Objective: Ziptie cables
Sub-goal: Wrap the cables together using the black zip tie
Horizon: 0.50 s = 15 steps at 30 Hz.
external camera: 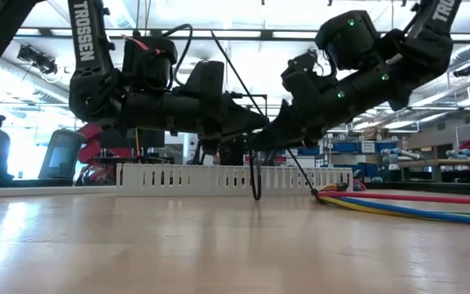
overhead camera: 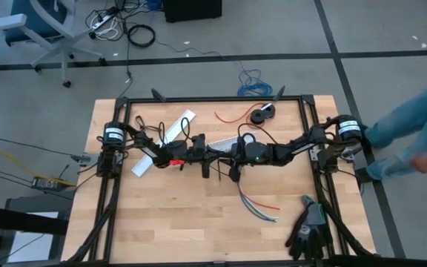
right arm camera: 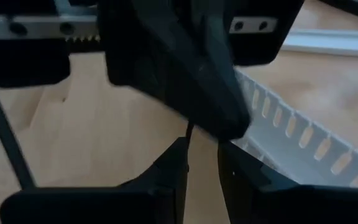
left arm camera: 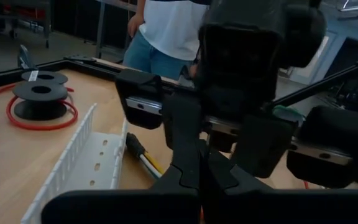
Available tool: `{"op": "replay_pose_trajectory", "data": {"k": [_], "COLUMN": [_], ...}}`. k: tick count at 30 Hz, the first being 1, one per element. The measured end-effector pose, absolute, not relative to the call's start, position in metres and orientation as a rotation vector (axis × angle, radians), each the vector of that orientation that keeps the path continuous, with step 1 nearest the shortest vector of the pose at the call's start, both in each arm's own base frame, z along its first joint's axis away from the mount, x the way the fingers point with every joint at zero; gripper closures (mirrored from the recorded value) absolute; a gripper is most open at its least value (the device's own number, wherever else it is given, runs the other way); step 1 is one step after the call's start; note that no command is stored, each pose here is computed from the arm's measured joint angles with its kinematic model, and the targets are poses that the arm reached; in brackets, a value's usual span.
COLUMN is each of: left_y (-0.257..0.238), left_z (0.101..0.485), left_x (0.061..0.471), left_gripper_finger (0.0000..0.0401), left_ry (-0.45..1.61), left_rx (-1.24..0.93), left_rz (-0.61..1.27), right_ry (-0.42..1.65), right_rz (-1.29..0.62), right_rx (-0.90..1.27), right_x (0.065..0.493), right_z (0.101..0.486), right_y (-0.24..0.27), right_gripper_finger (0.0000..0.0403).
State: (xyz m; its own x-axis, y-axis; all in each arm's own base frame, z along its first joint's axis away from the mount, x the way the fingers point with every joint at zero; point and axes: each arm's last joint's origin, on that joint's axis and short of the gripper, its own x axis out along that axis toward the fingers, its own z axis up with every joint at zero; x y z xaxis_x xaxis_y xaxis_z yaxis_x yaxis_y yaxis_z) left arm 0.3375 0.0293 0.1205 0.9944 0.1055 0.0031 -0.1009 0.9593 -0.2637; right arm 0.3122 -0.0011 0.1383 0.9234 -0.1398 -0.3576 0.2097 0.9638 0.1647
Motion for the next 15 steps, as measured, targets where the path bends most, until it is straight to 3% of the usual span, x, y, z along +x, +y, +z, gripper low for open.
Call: {"op": "replay_pose_trajectory", "data": {"k": [15], "left_y": [0.0296], "left_z": [0.1256], "left_x": [0.3378], "left_gripper_finger": [0.0401], "left_ry": [-0.067], "left_rx": [-0.245], "left_rz": [0.103], "right_ry": [0.318], "right_rz": [-0.090], "right_rx": [0.201], "right_x": [0.3138], "right_z": [0.1422], "right_y": [-0.0092], "right_gripper_finger": [0.0333]}}
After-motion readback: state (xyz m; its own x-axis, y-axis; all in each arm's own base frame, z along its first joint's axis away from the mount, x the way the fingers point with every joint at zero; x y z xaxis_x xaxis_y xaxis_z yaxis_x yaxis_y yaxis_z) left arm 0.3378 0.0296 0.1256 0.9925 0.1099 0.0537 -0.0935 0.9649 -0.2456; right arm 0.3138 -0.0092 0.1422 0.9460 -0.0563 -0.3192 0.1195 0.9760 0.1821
